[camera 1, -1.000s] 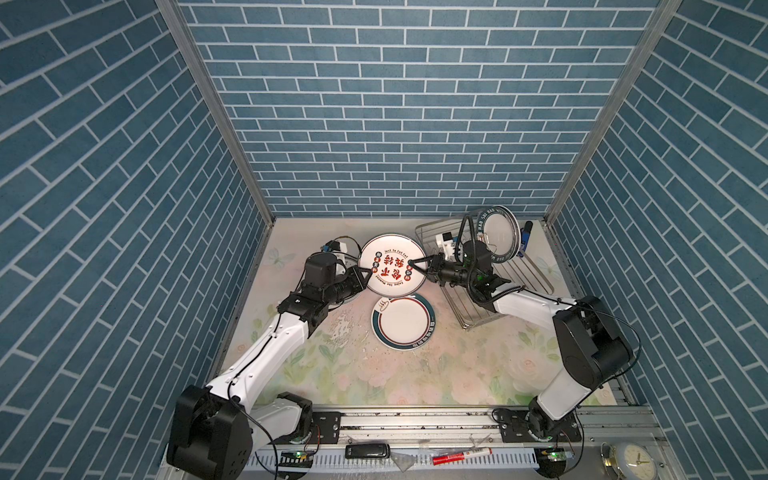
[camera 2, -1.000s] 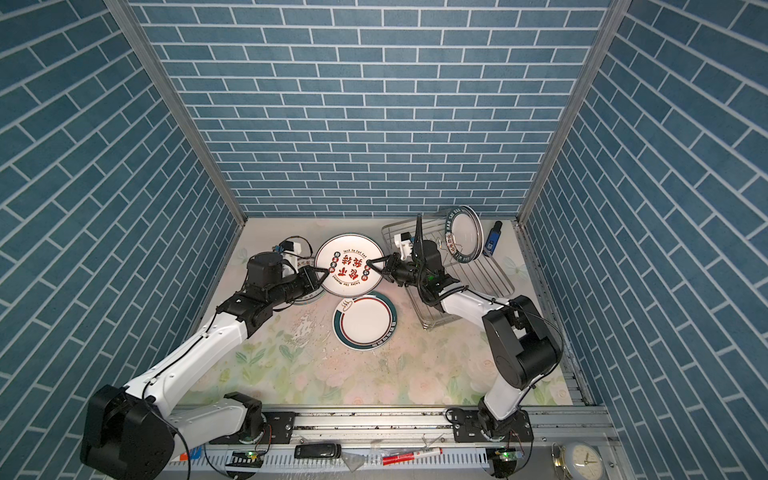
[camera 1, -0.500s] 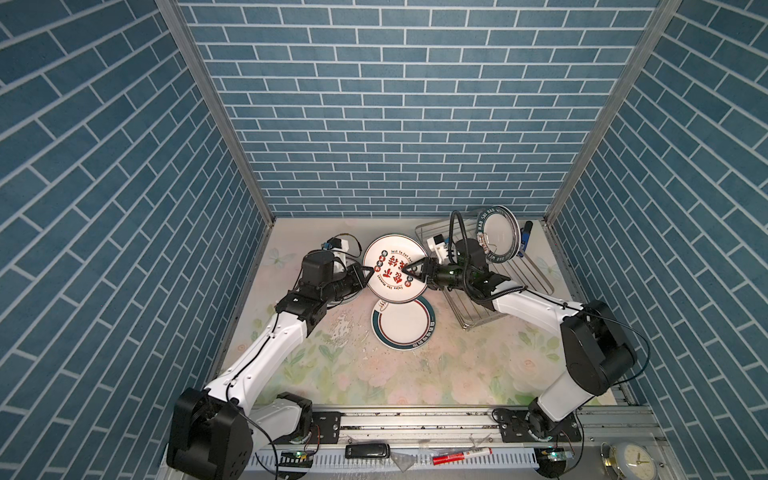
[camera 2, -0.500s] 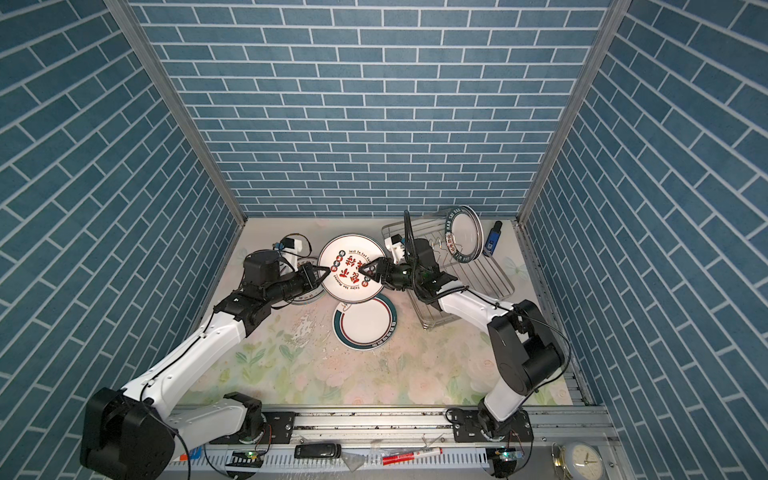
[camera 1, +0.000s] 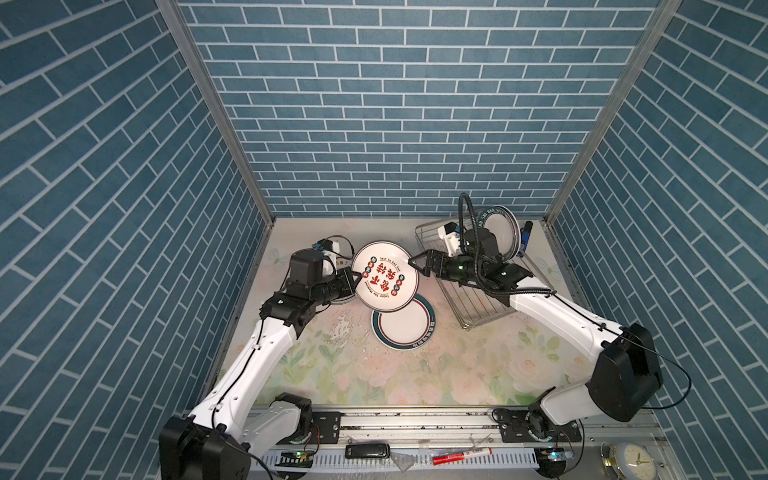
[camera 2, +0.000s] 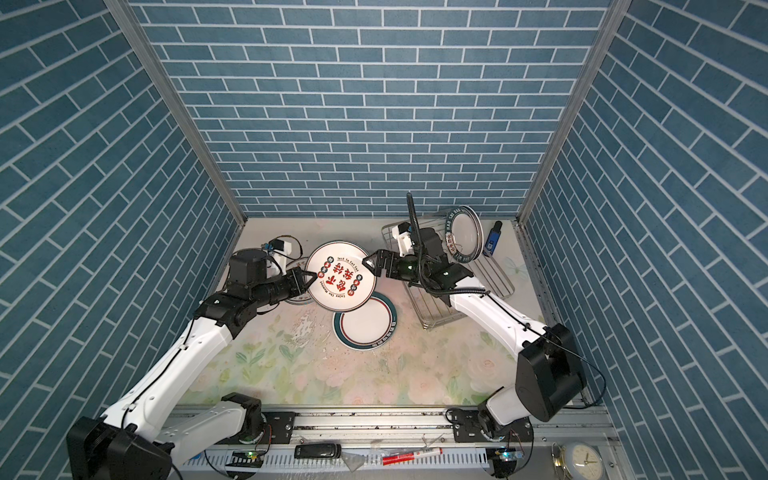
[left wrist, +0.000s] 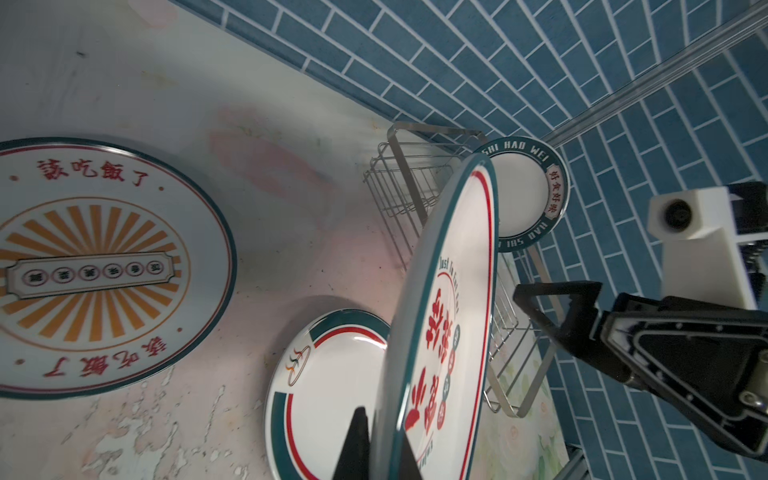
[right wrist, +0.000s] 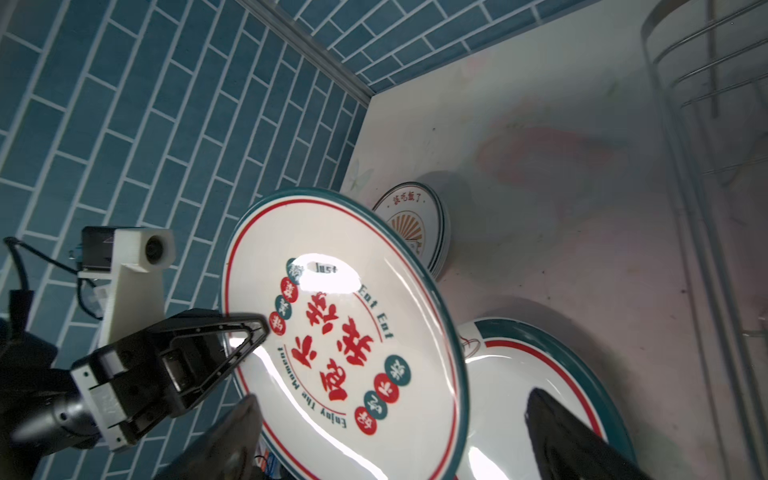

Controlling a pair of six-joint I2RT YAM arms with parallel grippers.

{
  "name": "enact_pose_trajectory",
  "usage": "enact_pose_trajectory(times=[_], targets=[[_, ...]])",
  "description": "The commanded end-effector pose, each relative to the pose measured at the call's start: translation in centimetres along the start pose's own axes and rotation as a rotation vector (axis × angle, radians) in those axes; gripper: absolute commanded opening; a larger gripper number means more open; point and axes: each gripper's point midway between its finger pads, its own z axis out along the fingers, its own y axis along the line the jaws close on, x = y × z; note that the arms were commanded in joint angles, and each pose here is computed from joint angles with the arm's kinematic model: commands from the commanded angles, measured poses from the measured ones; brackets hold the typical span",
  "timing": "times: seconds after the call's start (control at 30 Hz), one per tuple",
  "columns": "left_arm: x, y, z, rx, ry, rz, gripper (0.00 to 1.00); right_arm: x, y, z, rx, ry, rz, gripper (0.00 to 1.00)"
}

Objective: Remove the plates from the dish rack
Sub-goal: 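Open the right gripper and withdraw it to the rack while left gripper holds plate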

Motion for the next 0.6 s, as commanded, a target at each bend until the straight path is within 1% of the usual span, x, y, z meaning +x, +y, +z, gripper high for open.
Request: enact_pose_trajectory(times=[0.0, 0.07, 0.13, 0.23, 0.3, 0.47, 0.57], targets=[[-1.4, 1.3, -3.0, -0.144, -0.072, 0.074, 0.0, -1.0, -3.0, -3.8, 0.278, -0.049, -0.129, 0.99], [-1.3, 2.8, -4.0, -0.235, -0.084, 0.079, 0.0, -1.2, -4.4, -5.5, 0.387, -0.072, -0.159, 0.99], [-1.0, 3.7, -4.6, -0.288, -0.085, 0.083, 0.0, -1.1, -5.2, -7.2, 0.452, -0.087, -0.184, 0.99], [-0.2, 4.8, -4.8, -0.331, -0.069, 0.072, 0.0, -0.8, -6.5, -9.5, 0.548, -0.107, -0.197, 0.99], [0.6, 5.1, -4.6, -0.329, -0.048, 0.055, 0.0, -0.6, -7.3, -11.1, 0.605, -0.123, -0.195, 0.99], [2.6, 5.1, -3.4, -0.265, -0.003, -0.005, 0.0, 0.3, -7.7, -13.3, 0.637, -0.141, -0.213, 0.99], [3.8, 5.4, -2.6, -0.254, 0.041, -0.04, 0.0, 0.9, -8.5, -14.6, 0.688, -0.134, -0.225, 0.99]])
